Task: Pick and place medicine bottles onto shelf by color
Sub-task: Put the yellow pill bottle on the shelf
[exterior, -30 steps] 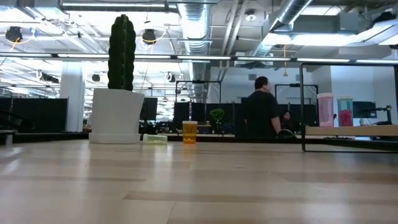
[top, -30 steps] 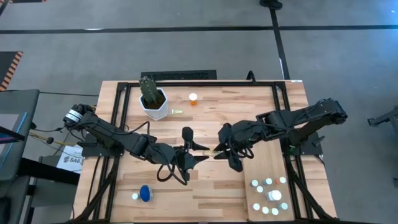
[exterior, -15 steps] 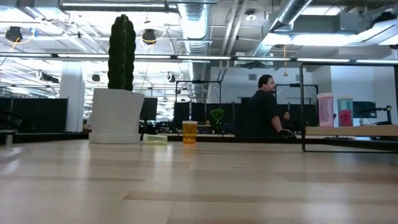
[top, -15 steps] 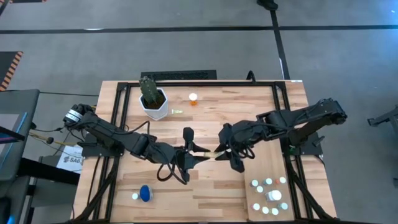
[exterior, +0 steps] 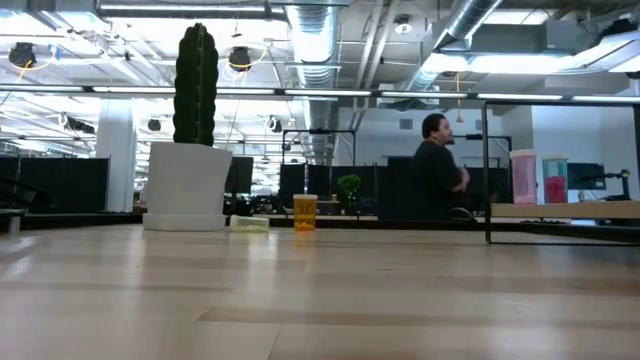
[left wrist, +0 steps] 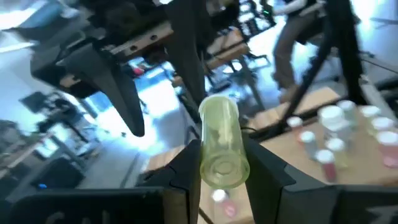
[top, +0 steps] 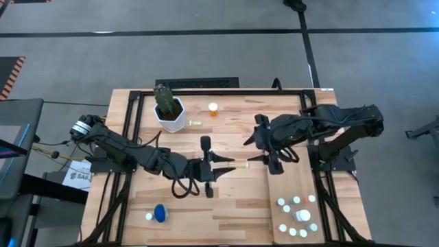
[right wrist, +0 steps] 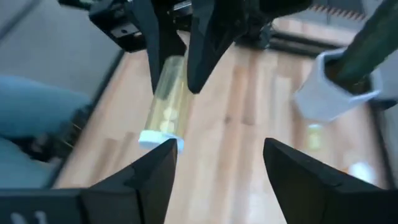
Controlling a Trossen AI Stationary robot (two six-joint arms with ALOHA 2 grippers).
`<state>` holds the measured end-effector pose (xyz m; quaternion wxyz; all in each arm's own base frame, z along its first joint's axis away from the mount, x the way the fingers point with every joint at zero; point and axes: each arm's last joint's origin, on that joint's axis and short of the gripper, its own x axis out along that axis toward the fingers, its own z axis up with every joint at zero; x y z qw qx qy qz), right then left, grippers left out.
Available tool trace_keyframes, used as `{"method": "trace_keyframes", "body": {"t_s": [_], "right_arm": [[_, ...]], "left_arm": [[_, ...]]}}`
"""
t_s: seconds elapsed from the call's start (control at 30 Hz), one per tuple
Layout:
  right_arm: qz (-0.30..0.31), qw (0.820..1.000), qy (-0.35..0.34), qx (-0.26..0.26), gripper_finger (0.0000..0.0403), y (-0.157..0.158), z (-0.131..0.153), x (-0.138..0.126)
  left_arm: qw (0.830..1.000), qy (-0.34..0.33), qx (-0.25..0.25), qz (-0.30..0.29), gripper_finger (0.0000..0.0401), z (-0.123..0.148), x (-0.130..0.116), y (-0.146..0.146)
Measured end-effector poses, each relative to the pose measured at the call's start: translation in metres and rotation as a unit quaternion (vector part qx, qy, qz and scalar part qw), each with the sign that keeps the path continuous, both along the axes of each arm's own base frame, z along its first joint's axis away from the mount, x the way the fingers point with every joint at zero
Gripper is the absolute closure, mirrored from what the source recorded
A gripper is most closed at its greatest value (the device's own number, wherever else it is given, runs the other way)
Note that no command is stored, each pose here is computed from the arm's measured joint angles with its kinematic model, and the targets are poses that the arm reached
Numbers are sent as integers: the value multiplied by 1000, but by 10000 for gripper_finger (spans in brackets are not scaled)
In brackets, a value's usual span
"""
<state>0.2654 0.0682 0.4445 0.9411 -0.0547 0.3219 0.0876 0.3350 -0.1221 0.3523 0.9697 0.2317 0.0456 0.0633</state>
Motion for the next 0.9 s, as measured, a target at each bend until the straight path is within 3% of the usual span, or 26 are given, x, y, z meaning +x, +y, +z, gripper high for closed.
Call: {"method": "trace_keyframes", "body": {"t_s": [0.17,0.33,0.5,0.9], "right_arm": [[20,995,-10,-102,138,0,2,-7],[21,988,-7,-153,138,-3,5,-18],[-13,979,-28,-202,138,-8,9,-17],[30,961,-109,-251,138,2,24,-12]], "left_arm": [[997,-69,3,42,325,16,3,14],[993,-92,23,70,325,21,6,24],[993,-109,27,35,325,24,9,34],[992,-124,18,29,325,27,12,45]]}}
